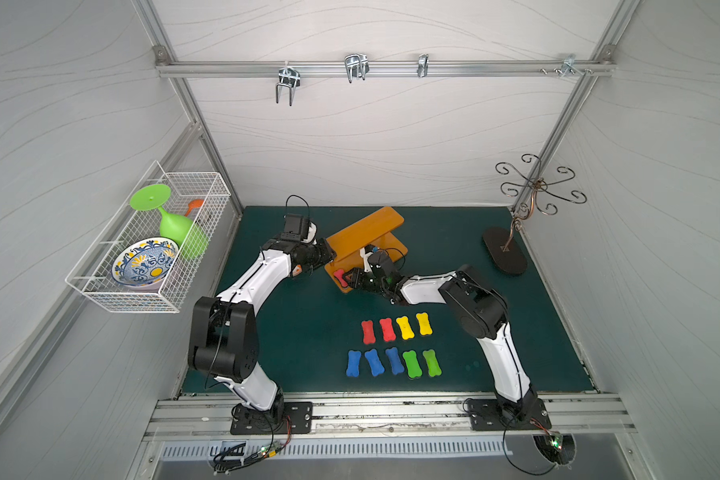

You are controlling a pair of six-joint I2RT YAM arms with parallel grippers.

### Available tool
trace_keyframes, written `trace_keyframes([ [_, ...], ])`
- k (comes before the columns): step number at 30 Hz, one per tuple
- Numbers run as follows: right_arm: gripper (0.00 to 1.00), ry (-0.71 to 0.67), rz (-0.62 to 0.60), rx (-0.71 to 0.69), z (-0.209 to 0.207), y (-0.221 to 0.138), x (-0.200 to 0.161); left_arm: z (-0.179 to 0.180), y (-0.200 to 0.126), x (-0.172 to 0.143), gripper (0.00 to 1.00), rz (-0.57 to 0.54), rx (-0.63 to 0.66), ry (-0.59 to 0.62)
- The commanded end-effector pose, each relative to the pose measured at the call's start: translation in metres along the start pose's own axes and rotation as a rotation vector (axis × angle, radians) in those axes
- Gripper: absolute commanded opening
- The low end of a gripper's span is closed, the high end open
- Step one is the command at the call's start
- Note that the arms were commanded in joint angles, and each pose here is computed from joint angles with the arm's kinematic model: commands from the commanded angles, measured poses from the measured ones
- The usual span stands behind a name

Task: Remove the whiteboard erasers from the shelf
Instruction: Adjust the shelf at the center of the board.

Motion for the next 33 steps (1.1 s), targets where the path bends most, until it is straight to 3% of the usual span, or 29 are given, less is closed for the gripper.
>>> trace_keyframes([
  [1, 0.32, -0.044, 0.082, -0.079, -0.019, 0.002, -0.027, 0.001, 0.004, -0.001, 0.37, 0.019, 0.013, 0.007],
  [8, 0.00, -0.101, 0.104, -0.090, -0.006, 0.000, -0.028, 0.001, -0.001, -0.003, 0.38, 0.015, 0.023, 0.002],
  [15, 0.00, -0.066, 0.054, -0.081, 0.020, -0.021, -0.018, -0.004, -0.025, -0.007, 0.38, -0.021, 0.011, -0.017],
  [22, 0.00, 0.042, -0.082, -0.098, 0.047, -0.071, -0.016, -0.010, -0.061, -0.010, 0.40, -0.117, 0.000, 0.010],
  [28, 0.00, 0.070, -0.138, -0.193, 0.054, -0.120, -0.043, -0.003, -0.068, -0.022, 0.41, -0.127, -0.003, 0.010],
  [33, 0.00, 0.040, -0.087, -0.246, 0.056, -0.138, -0.080, 0.004, -0.066, -0.031, 0.41, -0.119, 0.000, 0.011],
])
Point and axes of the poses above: each gripper's point midway between its finger pads, its own y axis out along the fingers, its own z axis along the line the jaws close on, x = y × z, the point moved 4 cm from there along -y, back along the fingers, and after that the axes turned 4 degrees about -y, right-handed, at the moved point
